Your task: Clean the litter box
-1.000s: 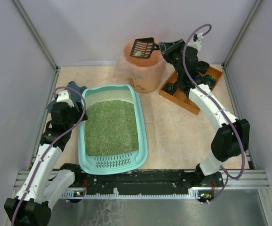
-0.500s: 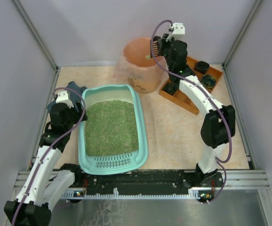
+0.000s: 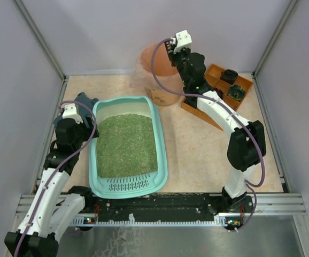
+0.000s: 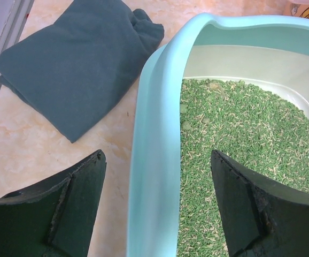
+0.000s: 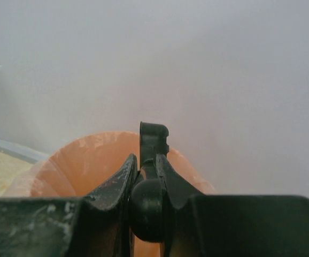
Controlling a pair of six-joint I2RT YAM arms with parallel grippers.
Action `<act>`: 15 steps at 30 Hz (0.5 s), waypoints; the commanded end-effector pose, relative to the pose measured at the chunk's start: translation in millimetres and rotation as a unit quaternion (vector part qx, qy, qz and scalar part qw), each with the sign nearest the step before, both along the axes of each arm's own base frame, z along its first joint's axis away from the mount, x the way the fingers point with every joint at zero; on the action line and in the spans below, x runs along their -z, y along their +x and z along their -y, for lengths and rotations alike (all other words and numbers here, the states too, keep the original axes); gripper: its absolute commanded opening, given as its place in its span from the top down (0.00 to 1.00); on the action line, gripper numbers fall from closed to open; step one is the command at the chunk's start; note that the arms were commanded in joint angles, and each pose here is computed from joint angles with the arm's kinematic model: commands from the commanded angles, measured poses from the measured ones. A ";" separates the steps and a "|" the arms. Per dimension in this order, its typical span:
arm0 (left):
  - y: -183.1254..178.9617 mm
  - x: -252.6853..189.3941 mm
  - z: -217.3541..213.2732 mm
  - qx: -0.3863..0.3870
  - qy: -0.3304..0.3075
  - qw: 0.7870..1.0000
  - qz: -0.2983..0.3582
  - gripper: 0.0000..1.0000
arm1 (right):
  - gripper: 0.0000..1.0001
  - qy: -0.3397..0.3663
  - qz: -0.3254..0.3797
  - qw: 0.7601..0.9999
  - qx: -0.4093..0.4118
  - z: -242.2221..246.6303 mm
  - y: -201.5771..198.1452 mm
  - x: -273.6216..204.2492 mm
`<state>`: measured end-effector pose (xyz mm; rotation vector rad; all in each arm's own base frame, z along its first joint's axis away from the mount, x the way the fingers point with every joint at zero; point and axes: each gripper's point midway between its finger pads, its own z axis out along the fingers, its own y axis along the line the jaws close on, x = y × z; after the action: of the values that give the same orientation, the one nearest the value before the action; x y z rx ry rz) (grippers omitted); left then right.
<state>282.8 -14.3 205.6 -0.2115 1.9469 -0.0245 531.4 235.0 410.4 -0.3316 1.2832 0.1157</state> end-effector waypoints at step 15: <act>5.0 10.7 10.0 0.019 -0.011 1.000 -0.018 0.19 | 1.00 0.273 -0.032 0.948 -0.163 -10.6 -168.9 -55.3</act>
<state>286.3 -20.4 194.0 -0.1906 1.9937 -0.0453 390.0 246.8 450.0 -0.1264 1.2285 0.6124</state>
